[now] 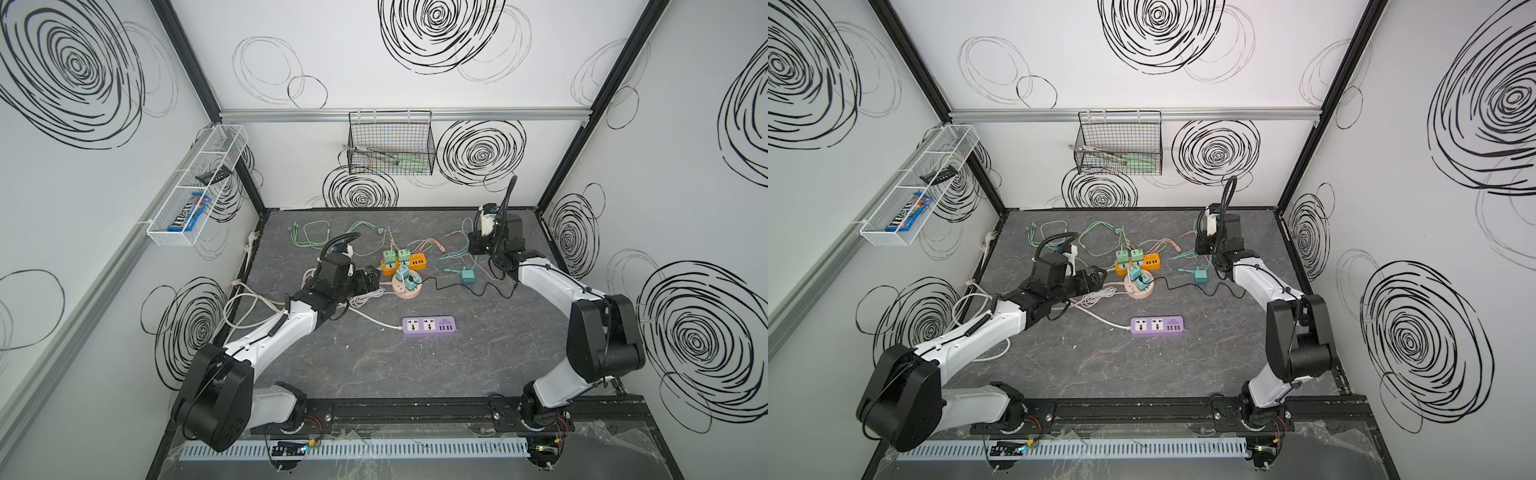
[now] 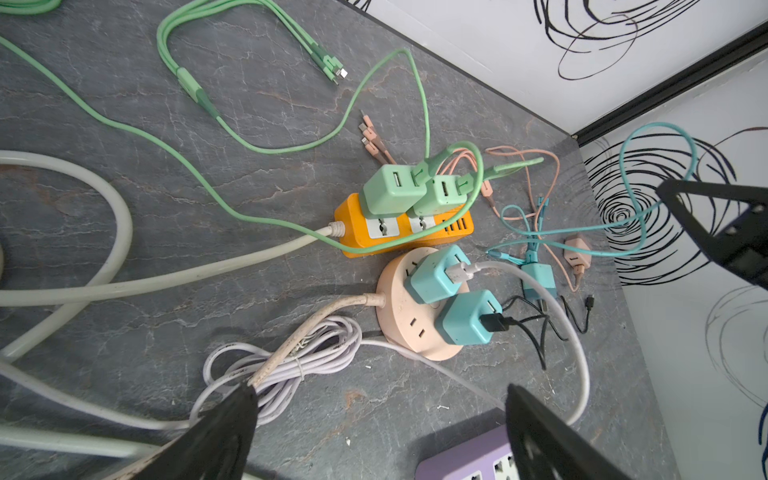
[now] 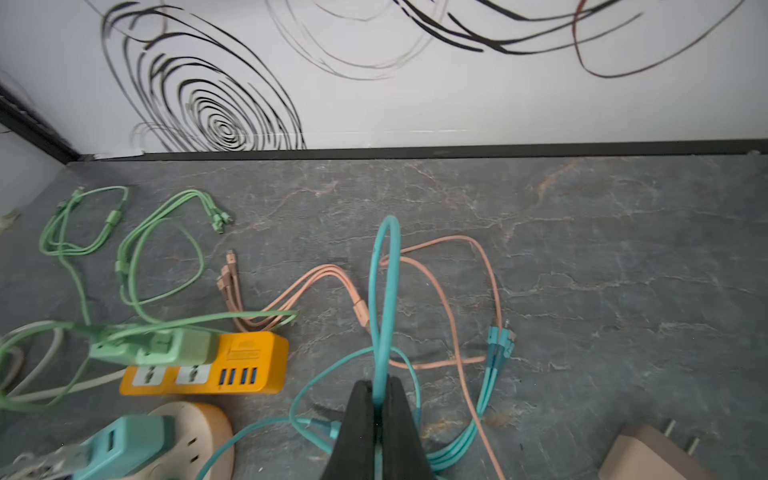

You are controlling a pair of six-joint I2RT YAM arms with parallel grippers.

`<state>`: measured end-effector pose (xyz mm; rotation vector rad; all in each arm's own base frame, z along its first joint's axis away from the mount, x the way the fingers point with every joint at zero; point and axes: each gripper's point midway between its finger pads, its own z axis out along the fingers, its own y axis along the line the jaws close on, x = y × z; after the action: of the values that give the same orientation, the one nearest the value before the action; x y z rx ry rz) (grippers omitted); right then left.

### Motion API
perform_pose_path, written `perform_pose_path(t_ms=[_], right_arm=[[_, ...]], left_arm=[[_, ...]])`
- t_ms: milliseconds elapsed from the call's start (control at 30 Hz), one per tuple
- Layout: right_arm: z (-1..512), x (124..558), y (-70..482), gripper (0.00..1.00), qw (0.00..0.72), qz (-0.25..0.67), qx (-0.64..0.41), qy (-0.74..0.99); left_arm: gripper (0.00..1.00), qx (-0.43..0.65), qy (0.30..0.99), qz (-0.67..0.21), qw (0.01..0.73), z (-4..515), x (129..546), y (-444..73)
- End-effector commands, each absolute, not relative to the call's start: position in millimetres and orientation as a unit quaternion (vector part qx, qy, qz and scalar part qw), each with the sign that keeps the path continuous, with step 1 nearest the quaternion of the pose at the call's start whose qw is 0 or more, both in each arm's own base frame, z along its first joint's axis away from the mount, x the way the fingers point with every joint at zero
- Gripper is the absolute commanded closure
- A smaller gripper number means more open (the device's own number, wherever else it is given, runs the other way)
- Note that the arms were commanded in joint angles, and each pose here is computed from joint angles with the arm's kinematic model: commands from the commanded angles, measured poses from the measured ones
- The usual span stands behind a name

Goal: Insert the plug
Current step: 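Move the right gripper to the loose teal charger and grasp its cable, then lift the teal charger with the right gripper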

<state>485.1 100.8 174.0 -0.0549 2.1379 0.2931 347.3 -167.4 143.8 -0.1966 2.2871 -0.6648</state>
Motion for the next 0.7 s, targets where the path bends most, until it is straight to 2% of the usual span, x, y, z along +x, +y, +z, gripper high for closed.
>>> perform_pose_path(t_ms=[0, 133, 200, 333, 433, 533, 667], right_arm=[[184, 517, 86, 0.97, 0.489, 0.091, 0.014, 0.867], [164, 547, 94, 0.95, 0.463, 0.097, 0.006, 0.881], [155, 557, 99, 0.89, 0.441, 0.102, 0.001, 0.892], [145, 549, 106, 0.54, 0.382, 0.091, -0.013, 0.92], [150, 526, 99, 0.36, 0.376, 0.059, -0.017, 0.924], [152, 496, 88, 0.31, 0.368, 0.046, -0.012, 0.929], [133, 457, 86, 0.3, 0.333, 0.053, -0.02, 0.941]], left_arm=[[0.04, -0.071, 0.89, -0.248, 0.376, 147, 350, -166], [0.04, -0.073, 0.892, -0.246, 0.372, 143, 348, -165], [0.04, -0.072, 0.893, -0.245, 0.37, 142, 348, -166], [0.04, -0.071, 0.896, -0.242, 0.365, 139, 347, -165], [0.04, -0.067, 0.897, -0.241, 0.363, 136, 347, -166], [0.04, -0.065, 0.899, -0.24, 0.36, 134, 348, -166], [0.04, -0.064, 0.898, -0.243, 0.361, 135, 349, -168]])
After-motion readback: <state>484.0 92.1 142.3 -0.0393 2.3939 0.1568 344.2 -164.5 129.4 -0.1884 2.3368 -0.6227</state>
